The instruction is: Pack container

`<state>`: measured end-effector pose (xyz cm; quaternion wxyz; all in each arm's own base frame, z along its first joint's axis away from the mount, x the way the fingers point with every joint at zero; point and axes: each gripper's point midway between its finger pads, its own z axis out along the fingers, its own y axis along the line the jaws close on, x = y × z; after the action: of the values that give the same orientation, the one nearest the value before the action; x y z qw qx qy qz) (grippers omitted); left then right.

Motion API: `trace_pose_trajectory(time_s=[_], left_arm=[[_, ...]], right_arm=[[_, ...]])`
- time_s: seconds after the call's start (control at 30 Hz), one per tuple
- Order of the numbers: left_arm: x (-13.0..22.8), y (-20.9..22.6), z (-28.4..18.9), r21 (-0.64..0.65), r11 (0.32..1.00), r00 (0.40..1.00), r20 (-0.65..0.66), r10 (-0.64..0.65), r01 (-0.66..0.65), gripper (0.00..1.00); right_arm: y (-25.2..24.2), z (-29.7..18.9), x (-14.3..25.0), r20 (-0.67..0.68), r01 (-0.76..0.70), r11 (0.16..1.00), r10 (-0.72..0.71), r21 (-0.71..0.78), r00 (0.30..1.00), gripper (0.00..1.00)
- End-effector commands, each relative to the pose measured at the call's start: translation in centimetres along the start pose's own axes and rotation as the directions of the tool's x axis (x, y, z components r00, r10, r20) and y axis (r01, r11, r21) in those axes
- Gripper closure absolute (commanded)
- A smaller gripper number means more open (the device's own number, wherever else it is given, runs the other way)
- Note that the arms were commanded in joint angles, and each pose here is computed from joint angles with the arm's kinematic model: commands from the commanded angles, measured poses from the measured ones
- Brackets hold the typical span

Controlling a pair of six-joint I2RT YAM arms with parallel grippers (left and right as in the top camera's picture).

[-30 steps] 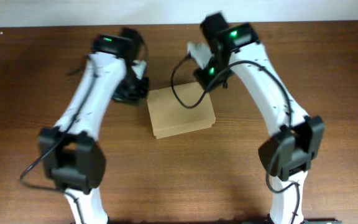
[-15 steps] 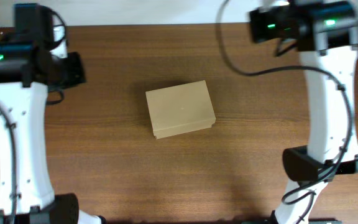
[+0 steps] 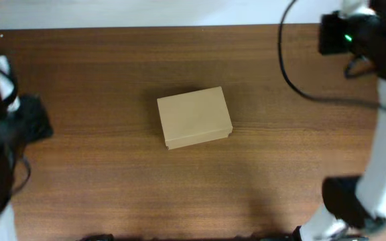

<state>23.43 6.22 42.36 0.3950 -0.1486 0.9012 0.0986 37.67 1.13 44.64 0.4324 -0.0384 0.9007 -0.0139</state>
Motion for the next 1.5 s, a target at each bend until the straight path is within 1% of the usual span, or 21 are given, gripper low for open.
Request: trace_pose_trajectory(time_s=[0.0, 0.13, 0.2, 0.27, 0.37, 0.43, 0.53, 0.63, 0.7, 0.73, 0.77, 0.8, 0.83, 0.93, 1.1, 1.27, 1.47], left_arm=[[0.7, 0.9, -0.7, -0.037, 0.999, 1.0, -0.007, 0.011, -0.012, 0.87], [1.4, 1.3, -1.8, -0.04, 0.999, 1.0, 0.008, 0.007, -0.007, 0.87], [2.2, 1.6, -2.1, -0.043, 0.999, 1.0, 0.008, 0.0, 0.0, 0.87], [3.4, 2.0, -2.2, -0.06, 0.998, 1.0, -0.001, -0.011, 0.011, 0.87], [6.0, 2.2, -1.6, -0.066, 0.998, 0.999, -0.038, -0.024, 0.021, 0.87], [8.0, 2.3, -1.0, -0.071, 0.997, 0.997, -0.069, -0.035, 0.03, 0.86], [10.7, 2.1, 0.0, -0.063, 0.998, 0.994, -0.099, -0.037, 0.03, 0.86], [13.2, 2.2, 0.9, -0.073, 0.996, 0.988, -0.14, -0.063, 0.054, 0.72], [14.6, 2.2, 1.5, -0.081, 0.995, 0.984, -0.164, -0.069, 0.056, 0.59], [15.1, 2.2, 1.8, -0.083, 0.995, 0.983, -0.174, -0.066, 0.052, 0.45], [15.6, 2.2, 2.0, -0.085, 0.995, 0.981, -0.186, -0.063, 0.048, 0.0], [16.0, 2.2, 2.3, -0.088, 0.995, 0.978, -0.199, -0.06, 0.043, 0.0], [16.2, 2.2, 2.5, -0.089, 0.995, 0.976, -0.209, -0.058, 0.04, 0.0], [16.6, 2.2, 2.8, -0.092, 0.995, 0.973, -0.224, -0.055, 0.035, 0.0], [16.1, 2.0, 2.9, -0.081, 0.996, 0.977, -0.204, -0.059, 0.043, 0.0], [15.5, 0.9, 3.1, -0.027, 0.997, 0.98, -0.185, -0.078, 0.074, 0.0], [15.5, 0.9, 3.1, -0.027, 0.997, 0.979, -0.186, -0.078, 0.074, 0.0]], right_arm=[[-0.6, -6.6, -0.3, 0.128, -0.055, 0.998, 0.052, 0.024, 0.99, 0.96], [-1.5, -10.8, 1.7, 0.183, -0.089, 0.993, 0.074, 0.073, 0.98, 0.96], [-2.0, -12.2, 3.5, 0.203, -0.097, 0.99, 0.074, 0.105, 0.976, 0.96], [-2.4, -13.0, 5.6, 0.212, -0.108, 0.985, 0.077, 0.134, 0.974, 0.96], [-2.4, -13.5, 9.2, 0.214, -0.113, 0.984, 0.081, 0.14, 0.973, 0.96], [-2.3, -13.4, 12.4, 0.171, -0.121, 0.982, 0.096, 0.145, 0.981, 0.96], [-2.0, -12.7, 17.1, 0.047, -0.141, 0.978, 0.135, 0.153, 0.99, 0.96], [-1.6, -11.7, 20.7, -0.059, -0.139, 0.979, 0.149, 0.15, 0.987, 0.96], [-1.5, -11.0, 21.9, -0.095, -0.133, 0.979, 0.148, 0.153, 0.984, 0.96], [-1.5, -10.6, 22.3, -0.112, -0.13, 0.98, 0.148, 0.154, 0.983, 0.9], [-1.4, -10.3, 22.8, -0.131, -0.126, 0.98, 0.147, 0.155, 0.98, 0.73], [-1.4, -10.0, 23.2, -0.151, -0.123, 0.98, 0.147, 0.157, 0.978, 0.21], [-1.4, -9.8, 23.3, -0.159, -0.121, 0.98, 0.146, 0.157, 0.976, 0.01], [-1.4, -9.3, 23.7, -0.179, -0.117, 0.98, 0.145, 0.159, 0.973, 0.01], [-1.4, -9.2, 23.8, -0.183, -0.117, 0.98, 0.145, 0.159, 0.972, 0.01], [-1.4, -9.2, 23.8, -0.183, -0.116, 0.98, 0.145, 0.159, 0.972, 0.01], [-1.4, -9.2, 23.8, -0.183, -0.117, 0.98, 0.145, 0.159, 0.972, 0.01]])
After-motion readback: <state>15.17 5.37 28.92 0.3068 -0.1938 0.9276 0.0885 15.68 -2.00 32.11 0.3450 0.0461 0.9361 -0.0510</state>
